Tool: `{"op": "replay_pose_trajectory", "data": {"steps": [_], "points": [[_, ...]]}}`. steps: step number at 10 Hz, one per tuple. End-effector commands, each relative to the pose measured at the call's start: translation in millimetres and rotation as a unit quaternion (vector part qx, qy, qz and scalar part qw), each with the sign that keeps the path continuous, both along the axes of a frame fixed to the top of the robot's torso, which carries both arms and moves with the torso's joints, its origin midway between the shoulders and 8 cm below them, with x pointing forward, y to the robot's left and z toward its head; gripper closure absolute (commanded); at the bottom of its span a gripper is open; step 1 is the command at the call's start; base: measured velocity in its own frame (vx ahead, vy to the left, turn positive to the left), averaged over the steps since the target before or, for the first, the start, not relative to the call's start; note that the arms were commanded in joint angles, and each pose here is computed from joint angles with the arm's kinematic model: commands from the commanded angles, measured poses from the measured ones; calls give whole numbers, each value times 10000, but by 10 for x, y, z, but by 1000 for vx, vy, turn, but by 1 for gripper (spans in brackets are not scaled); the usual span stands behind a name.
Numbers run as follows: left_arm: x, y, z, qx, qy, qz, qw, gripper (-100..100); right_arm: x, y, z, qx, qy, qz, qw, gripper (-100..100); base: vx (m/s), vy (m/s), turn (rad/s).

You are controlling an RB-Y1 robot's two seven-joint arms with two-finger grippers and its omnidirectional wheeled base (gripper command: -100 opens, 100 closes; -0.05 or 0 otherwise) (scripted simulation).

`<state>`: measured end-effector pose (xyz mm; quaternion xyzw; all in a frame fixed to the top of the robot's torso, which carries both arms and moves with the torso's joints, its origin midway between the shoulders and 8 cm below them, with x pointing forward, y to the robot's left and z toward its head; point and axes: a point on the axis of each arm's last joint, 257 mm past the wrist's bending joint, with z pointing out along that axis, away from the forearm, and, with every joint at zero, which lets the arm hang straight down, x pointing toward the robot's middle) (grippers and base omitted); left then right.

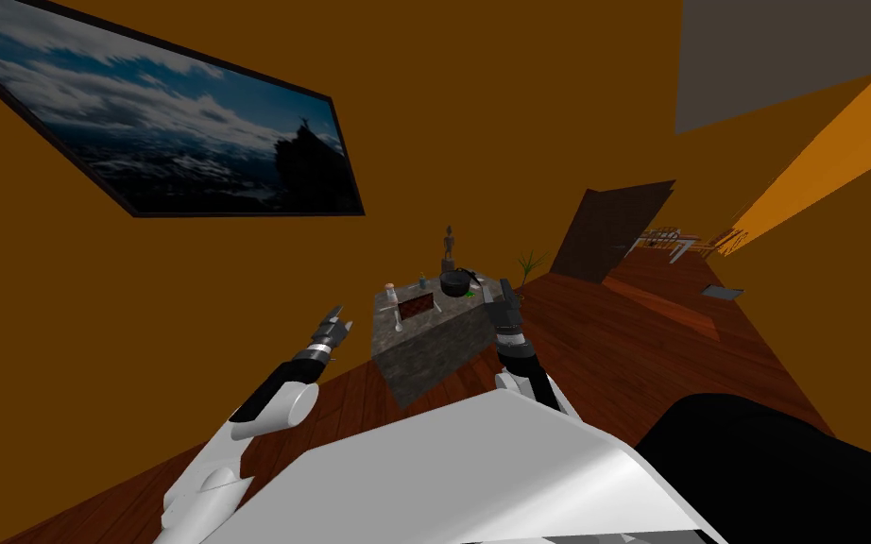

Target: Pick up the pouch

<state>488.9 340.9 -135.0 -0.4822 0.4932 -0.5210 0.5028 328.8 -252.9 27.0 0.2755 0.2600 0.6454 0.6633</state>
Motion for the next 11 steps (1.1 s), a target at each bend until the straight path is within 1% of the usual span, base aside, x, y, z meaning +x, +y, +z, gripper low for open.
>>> {"op": "replay_pose_trajectory", "data": {"steps": [1,2,3,4,5,6,7,8,9,10,11], "points": [[12,14,-76,-5,158,6,9999,-100,0,0,0,0,0,0,10000,0,0,8,-1],[98,120,-167,-25,379,30,9993,-100,0,0,0,0,0,0,10000,0,2,9,-4],[95,122,-241,-21,524,35,9986,-100,0,0,0,0,0,0,10000,0,4,9,-8],[94,122,-259,-20,558,36,9984,-100,0,0,0,0,0,0,10000,0,0,0,0],[171,241,-336,-28,768,73,9970,-100,0,0,0,0,0,0,10000,0,7,-3,-16],[161,243,-421,-24,935,78,9956,-100,0,0,0,0,0,0,10000,0,9,-5,-11],[235,357,-440,-15,1074,112,9941,-100,0,0,0,0,0,0,10000,0,13,-16,-17],[217,377,-552,-16,1268,135,9918,-100,0,0,0,0,0,0,10000,0,13,-16,-11],[206,379,-602,-14,1366,138,9905,-100,0,0,0,0,0,0,10000,0,7,-9,1],[269,513,-635,2,1541,195,9879,-100,0,0,0,0,0,0,10000,0,16,-27,-30],[252,525,-702,1,1657,209,9860,-100,0,0,0,0,0,0,10000,0,19,-27,-19]]}}
